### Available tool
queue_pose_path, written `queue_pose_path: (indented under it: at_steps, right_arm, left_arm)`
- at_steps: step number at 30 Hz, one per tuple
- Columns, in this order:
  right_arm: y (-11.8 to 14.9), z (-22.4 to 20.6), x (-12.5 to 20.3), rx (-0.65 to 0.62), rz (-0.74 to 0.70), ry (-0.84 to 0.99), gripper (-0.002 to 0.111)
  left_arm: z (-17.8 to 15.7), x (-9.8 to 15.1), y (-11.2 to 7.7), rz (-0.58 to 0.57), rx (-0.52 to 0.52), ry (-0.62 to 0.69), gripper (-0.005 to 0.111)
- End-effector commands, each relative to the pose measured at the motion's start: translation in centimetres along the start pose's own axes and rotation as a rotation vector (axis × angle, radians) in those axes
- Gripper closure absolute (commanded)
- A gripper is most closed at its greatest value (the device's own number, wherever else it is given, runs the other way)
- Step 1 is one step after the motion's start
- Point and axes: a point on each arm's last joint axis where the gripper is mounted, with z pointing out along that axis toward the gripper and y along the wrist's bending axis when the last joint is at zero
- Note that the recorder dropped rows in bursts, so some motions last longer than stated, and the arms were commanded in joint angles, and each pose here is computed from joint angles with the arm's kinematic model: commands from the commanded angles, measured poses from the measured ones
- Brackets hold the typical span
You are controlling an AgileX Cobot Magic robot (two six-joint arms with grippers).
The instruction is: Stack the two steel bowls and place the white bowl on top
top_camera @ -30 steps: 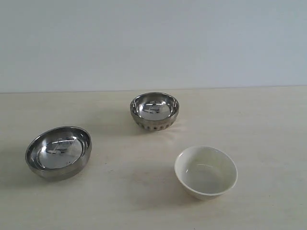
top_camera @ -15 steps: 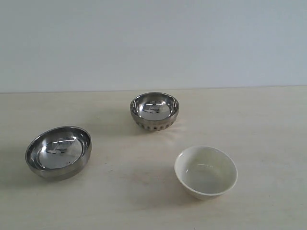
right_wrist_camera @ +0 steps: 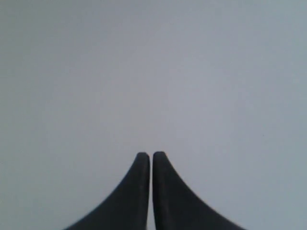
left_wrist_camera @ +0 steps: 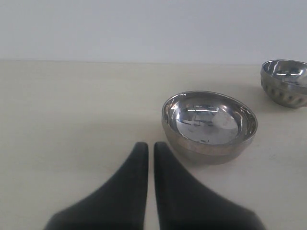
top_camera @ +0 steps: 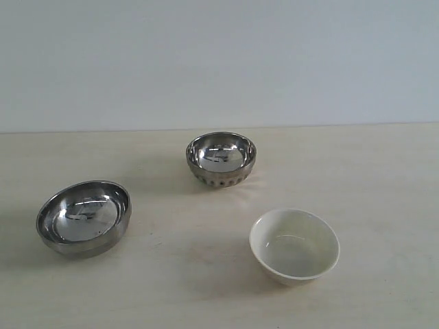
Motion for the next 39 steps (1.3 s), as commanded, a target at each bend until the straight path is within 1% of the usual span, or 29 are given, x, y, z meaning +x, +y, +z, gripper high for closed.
queue_pose_path:
  at_steps: [1, 2, 3, 5, 6, 7, 8, 9, 10, 11, 12, 13, 14, 15, 19, 22, 23, 24, 25, 26, 28, 32, 36, 39]
  right_arm:
    - [0.6, 1.6, -2.6, 0.004, 0.000, 0.011, 0.108]
    - [0.9, 2.4, -3.7, 0.000, 0.011, 0.050, 0.108]
    - [1.1, 2.9, -4.0, -0.002, 0.027, 0.074, 0.108]
    - [1.9, 5.0, -5.5, -0.049, 0.014, 0.108, 0.108]
    - [2.4, 6.5, -6.1, -0.092, -0.006, 0.135, 0.108]
    - [2.7, 7.9, -6.3, -0.113, 0.008, 0.168, 0.106]
    - [2.9, 8.9, -6.3, -0.129, 0.006, 0.189, 0.101]
    - [3.0, 10.8, -5.9, -0.142, 0.037, 0.247, 0.086]
    - [3.0, 11.7, -5.5, -0.148, 0.063, 0.281, 0.078]
    - [3.1, 13.2, -4.6, -0.168, 0.112, 0.333, 0.053]
    - [3.2, 14.2, -3.8, -0.188, 0.157, 0.371, 0.035]
    - [3.5, 15.8, -2.4, -0.237, 0.210, 0.435, 0.016]
    - [3.8, 16.5, -1.5, -0.275, 0.241, 0.477, 0.009]
    - [4.0, 17.3, -0.6, -0.314, 0.262, 0.520, 0.005]
    - [4.7, 19.8, 3.9, -0.385, 0.395, 0.738, 0.004]
    - [5.9, 21.2, 7.7, -0.454, 0.389, 0.876, 0.005]
    - [7.0, 21.8, 10.0, -0.478, 0.375, 0.945, 0.005]
    - [7.9, 22.0, 11.5, -0.489, 0.373, 0.988, 0.005]
    - [9.4, 22.0, 13.8, -0.490, 0.350, 1.050, 0.005]
    - [9.9, 22.2, 14.5, -0.489, 0.336, 1.062, 0.005]
    - [12.1, 21.8, 17.1, -0.520, 0.307, 1.127, 0.005]
    - [15.1, 21.3, 21.1, -0.539, 0.277, 1.214, 0.005]
    - [16.7, 20.4, 25.3, -0.535, 0.258, 1.300, 0.005]
    - [18.3, 19.8, 27.4, -0.558, 0.297, 1.337, 0.005]
  left_arm:
    - [0.0, 0.0, 0.0, -0.004, 0.005, -0.007, 0.103]
    - [0.0, 0.0, 0.0, -0.004, 0.005, -0.007, 0.103]
    - [0.0, 0.0, 0.0, -0.004, 0.005, -0.007, 0.103]
    - [0.0, 0.0, 0.0, -0.004, 0.005, -0.007, 0.103]
    - [0.0, 0.0, 0.0, -0.004, 0.005, -0.007, 0.103]
    - [0.0, 0.0, 0.0, -0.004, 0.005, -0.007, 0.103]
    - [0.0, 0.0, 0.0, -0.004, 0.005, -0.007, 0.103]
    - [0.0, 0.0, 0.0, -0.004, 0.005, -0.007, 0.103]
    - [0.0, 0.0, 0.0, -0.004, 0.005, -0.007, 0.103]
    - [0.0, 0.0, 0.0, -0.004, 0.005, -0.007, 0.103]
    - [0.0, 0.0, 0.0, -0.004, 0.005, -0.007, 0.103]
    - [0.0, 0.0, 0.0, -0.004, 0.005, -0.007, 0.103]
    - [0.0, 0.0, 0.0, -0.004, 0.005, -0.007, 0.103]
    - [0.0, 0.0, 0.0, -0.004, 0.005, -0.007, 0.103]
    - [0.0, 0.0, 0.0, -0.004, 0.005, -0.007, 0.103]
    - [0.0, 0.0, 0.0, -0.004, 0.005, -0.007, 0.103]
    - [0.0, 0.0, 0.0, -0.004, 0.005, -0.007, 0.103]
    - [0.0, 0.0, 0.0, -0.004, 0.005, -0.007, 0.103]
    - [0.0, 0.0, 0.0, -0.004, 0.005, -0.007, 0.103]
    - [0.0, 0.0, 0.0, -0.004, 0.005, -0.007, 0.103]
    - [0.0, 0.0, 0.0, -0.004, 0.005, -0.007, 0.103]
    - [0.0, 0.0, 0.0, -0.004, 0.005, -0.007, 0.103]
    - [0.0, 0.0, 0.0, -0.004, 0.005, -0.007, 0.103]
    - [0.0, 0.0, 0.0, -0.004, 0.005, -0.007, 0.103]
